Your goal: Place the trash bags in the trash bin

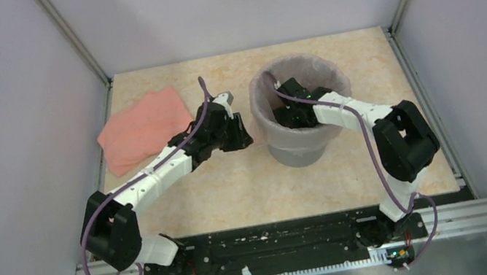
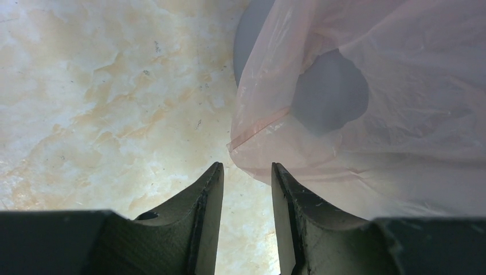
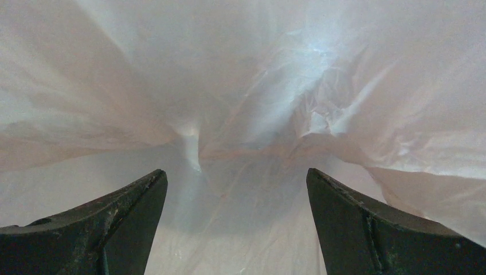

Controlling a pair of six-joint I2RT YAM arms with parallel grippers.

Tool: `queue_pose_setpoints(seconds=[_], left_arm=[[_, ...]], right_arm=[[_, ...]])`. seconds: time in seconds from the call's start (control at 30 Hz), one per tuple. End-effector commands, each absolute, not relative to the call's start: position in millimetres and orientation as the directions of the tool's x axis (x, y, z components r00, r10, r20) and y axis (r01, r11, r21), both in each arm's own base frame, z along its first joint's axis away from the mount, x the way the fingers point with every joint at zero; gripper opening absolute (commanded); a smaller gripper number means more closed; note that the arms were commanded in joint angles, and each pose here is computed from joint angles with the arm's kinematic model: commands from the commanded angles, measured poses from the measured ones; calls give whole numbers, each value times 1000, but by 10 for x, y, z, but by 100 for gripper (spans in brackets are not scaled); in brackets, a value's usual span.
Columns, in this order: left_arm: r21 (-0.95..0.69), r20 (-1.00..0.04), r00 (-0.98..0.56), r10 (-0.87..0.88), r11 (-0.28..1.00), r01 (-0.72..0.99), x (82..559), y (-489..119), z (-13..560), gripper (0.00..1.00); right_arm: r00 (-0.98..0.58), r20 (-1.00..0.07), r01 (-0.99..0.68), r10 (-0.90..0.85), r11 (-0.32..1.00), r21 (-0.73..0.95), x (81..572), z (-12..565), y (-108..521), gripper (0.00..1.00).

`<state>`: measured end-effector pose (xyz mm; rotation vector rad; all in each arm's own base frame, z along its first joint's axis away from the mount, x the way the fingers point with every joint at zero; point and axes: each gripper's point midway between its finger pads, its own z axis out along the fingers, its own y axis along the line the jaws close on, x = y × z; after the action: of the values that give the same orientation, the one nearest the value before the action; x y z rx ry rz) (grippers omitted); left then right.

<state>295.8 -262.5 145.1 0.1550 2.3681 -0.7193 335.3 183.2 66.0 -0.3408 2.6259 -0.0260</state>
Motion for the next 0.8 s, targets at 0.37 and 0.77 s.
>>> queue_pose_setpoints(seconds=[0.37,0.77], left_arm=[[-464,-691,-718,-86,814,349,3098,-2718,1837,43],[-468,-680,-730,-68,807,360,3094,-2761,1769,42]], right_arm=[[-829,-527,-222,-188,975,2,3352,1091,1914,88],[-834,-525,-216,-173,976,22,3313,1143,1925,80]])
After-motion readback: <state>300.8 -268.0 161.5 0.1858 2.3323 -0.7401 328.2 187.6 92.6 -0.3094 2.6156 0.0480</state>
